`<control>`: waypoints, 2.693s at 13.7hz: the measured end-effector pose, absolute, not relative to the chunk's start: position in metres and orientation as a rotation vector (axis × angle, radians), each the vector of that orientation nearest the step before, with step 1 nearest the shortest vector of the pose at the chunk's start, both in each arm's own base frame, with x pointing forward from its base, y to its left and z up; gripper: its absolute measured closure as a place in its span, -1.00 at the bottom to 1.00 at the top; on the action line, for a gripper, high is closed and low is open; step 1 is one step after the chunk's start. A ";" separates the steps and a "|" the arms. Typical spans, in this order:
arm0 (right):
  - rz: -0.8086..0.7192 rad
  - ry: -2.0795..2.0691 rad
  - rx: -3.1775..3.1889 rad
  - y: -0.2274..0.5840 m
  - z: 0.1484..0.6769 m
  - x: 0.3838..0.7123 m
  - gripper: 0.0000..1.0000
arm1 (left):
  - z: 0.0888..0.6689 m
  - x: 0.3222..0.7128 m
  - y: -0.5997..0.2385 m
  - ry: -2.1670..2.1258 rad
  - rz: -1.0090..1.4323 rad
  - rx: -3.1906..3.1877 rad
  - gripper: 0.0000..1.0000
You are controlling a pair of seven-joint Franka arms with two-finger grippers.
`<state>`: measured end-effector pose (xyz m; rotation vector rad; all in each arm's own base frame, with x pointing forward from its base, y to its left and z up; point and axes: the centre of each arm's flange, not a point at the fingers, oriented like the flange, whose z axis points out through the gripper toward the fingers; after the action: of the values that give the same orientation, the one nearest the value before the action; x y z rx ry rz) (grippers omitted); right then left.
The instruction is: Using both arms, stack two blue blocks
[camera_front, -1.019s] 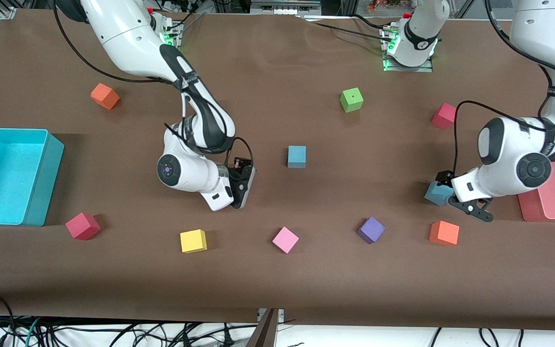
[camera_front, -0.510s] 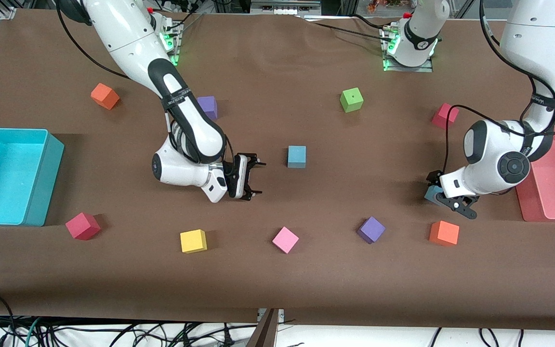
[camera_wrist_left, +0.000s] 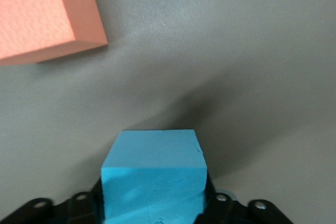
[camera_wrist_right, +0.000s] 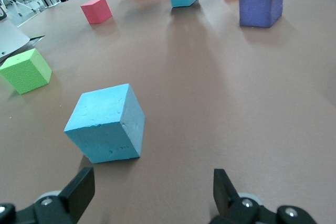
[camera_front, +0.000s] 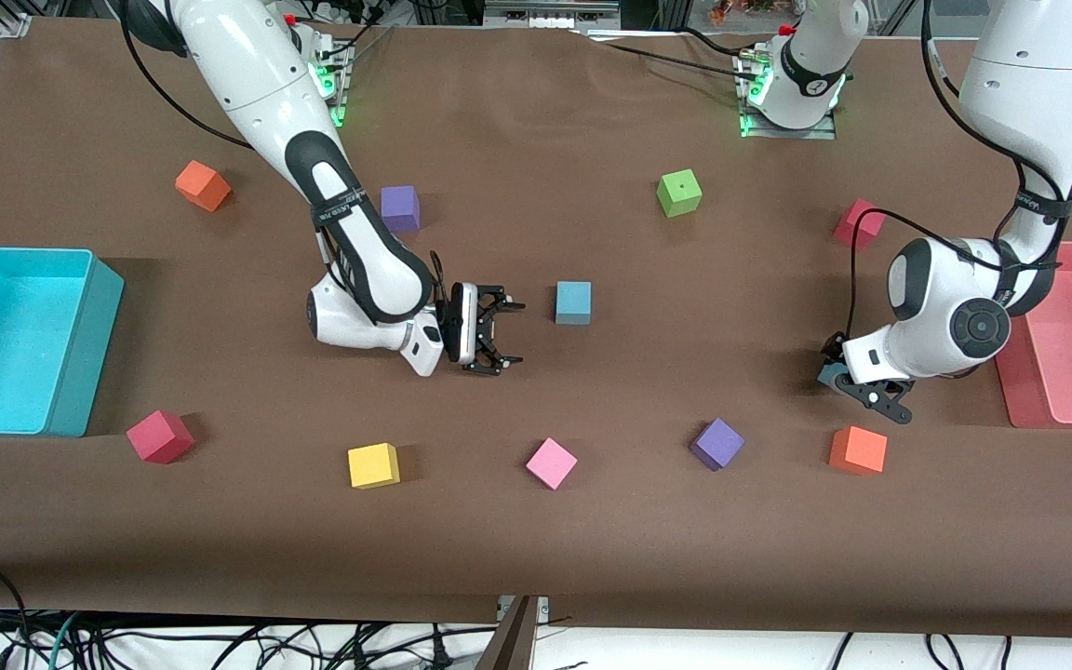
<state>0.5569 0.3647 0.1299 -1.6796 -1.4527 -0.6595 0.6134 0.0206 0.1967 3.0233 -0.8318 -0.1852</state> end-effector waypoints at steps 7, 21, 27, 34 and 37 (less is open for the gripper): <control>-0.580 -1.444 -1.608 0.378 0.109 0.529 -1.00 | 0.267 0.606 -0.066 -0.771 -0.305 3.018 -0.22; -0.655 -1.448 -1.564 0.379 0.110 0.529 -1.00 | 0.313 0.546 -0.393 -0.415 -0.221 2.975 -0.21; -0.658 -1.437 -1.559 0.388 0.110 0.524 -1.00 | 0.265 0.528 -0.433 -0.310 -0.274 2.969 -0.21; -0.659 -1.431 -1.561 0.387 0.109 0.524 -1.00 | 0.255 0.522 -0.438 -0.287 -0.296 2.976 -0.21; -0.659 -1.431 -1.562 0.387 0.108 0.524 -1.00 | 0.255 0.522 -0.438 -0.265 -0.298 2.979 -0.21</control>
<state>0.5237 0.3874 0.1084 -1.5616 -1.4310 -0.6586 0.5222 -0.4383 0.2552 2.9786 -0.2651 -0.2979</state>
